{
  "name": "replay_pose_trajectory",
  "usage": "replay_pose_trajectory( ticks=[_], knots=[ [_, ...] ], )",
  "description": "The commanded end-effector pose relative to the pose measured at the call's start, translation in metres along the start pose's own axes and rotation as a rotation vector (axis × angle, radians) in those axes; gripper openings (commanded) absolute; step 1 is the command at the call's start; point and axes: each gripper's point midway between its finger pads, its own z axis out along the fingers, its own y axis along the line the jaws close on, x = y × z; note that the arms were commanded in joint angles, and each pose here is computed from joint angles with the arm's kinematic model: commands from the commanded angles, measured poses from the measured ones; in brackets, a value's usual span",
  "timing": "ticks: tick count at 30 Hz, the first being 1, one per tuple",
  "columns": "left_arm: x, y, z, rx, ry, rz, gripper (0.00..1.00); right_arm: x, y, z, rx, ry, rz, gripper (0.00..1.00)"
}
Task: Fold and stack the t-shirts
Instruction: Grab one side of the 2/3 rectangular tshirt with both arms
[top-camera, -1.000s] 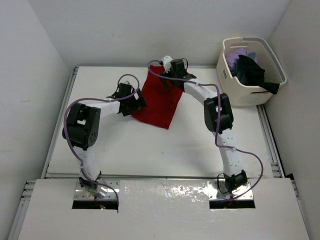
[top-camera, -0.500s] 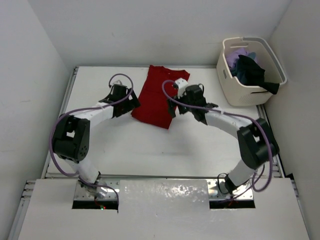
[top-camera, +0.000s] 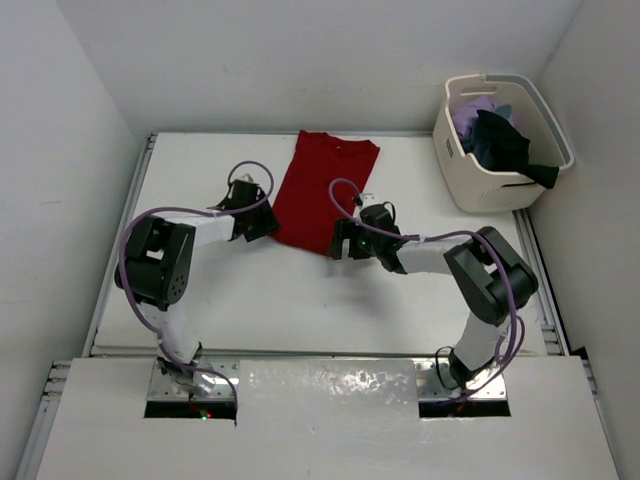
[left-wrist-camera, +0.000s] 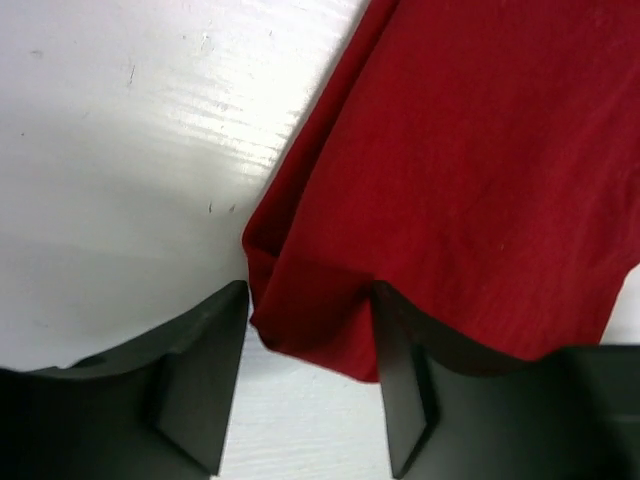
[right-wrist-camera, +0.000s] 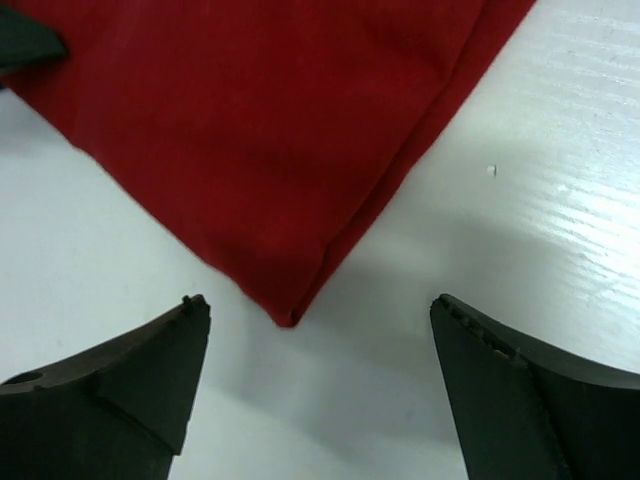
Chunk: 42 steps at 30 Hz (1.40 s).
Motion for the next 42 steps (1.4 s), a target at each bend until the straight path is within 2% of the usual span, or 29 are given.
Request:
replay_pose_trajectory(
  ticks=[1,5,6,7,11,14,17,21,24,25,27,30,34,38,41,42],
  knots=[
    [-0.004,-0.008,0.008,0.031,-0.007,-0.003,0.47,-0.025,0.014,0.011,-0.048,-0.117,0.124,0.86],
    [-0.001,-0.002,0.011,0.013,0.004,-0.007,0.39,-0.018,0.018,0.016,-0.069,-0.096,0.17,0.7],
    [0.001,-0.001,0.012,0.012,0.007,-0.008,0.32,-0.018,0.019,0.016,-0.077,-0.096,0.177,0.64],
    [0.002,-0.001,0.012,0.015,0.009,-0.008,0.29,-0.017,0.019,0.016,-0.078,-0.092,0.177,0.61],
    [0.008,0.001,0.014,0.02,0.022,-0.012,0.09,-0.006,0.026,0.018,-0.094,-0.049,0.176,0.55],
    [0.011,0.001,0.014,0.026,0.032,-0.014,0.0,0.002,0.031,0.018,-0.118,-0.014,0.2,0.52],
    [0.018,0.004,0.012,0.023,0.046,-0.019,0.0,0.007,0.03,0.016,-0.101,-0.004,0.203,0.51],
    [0.022,0.006,0.009,0.026,0.053,-0.022,0.0,0.014,0.029,0.019,-0.087,0.016,0.216,0.42],
    [0.017,0.001,0.009,0.049,0.028,-0.024,0.0,0.019,0.029,0.018,-0.09,0.028,0.227,0.29],
    [0.017,0.001,0.008,0.053,0.027,-0.023,0.0,0.018,0.027,0.018,-0.08,0.018,0.223,0.15],
    [0.017,0.002,0.005,0.053,0.023,-0.022,0.0,0.013,0.019,0.014,-0.043,-0.019,0.203,0.01],
    [0.021,0.0,-0.005,0.07,0.026,-0.014,0.0,0.009,0.035,0.004,-0.133,-0.018,0.128,0.0],
    [0.039,0.001,-0.042,0.084,0.026,0.006,0.0,0.014,0.058,-0.035,-0.26,0.035,0.056,0.0],
    [0.061,-0.001,-0.074,0.091,0.057,0.038,0.0,0.017,0.043,-0.072,-0.183,0.067,-0.07,0.0],
    [0.067,-0.009,-0.1,0.112,0.072,0.07,0.0,0.02,0.05,-0.094,-0.212,0.086,-0.122,0.0],
    [0.062,-0.016,-0.111,0.13,0.04,0.073,0.0,0.019,0.055,-0.099,-0.236,0.081,-0.136,0.0]
  ],
)
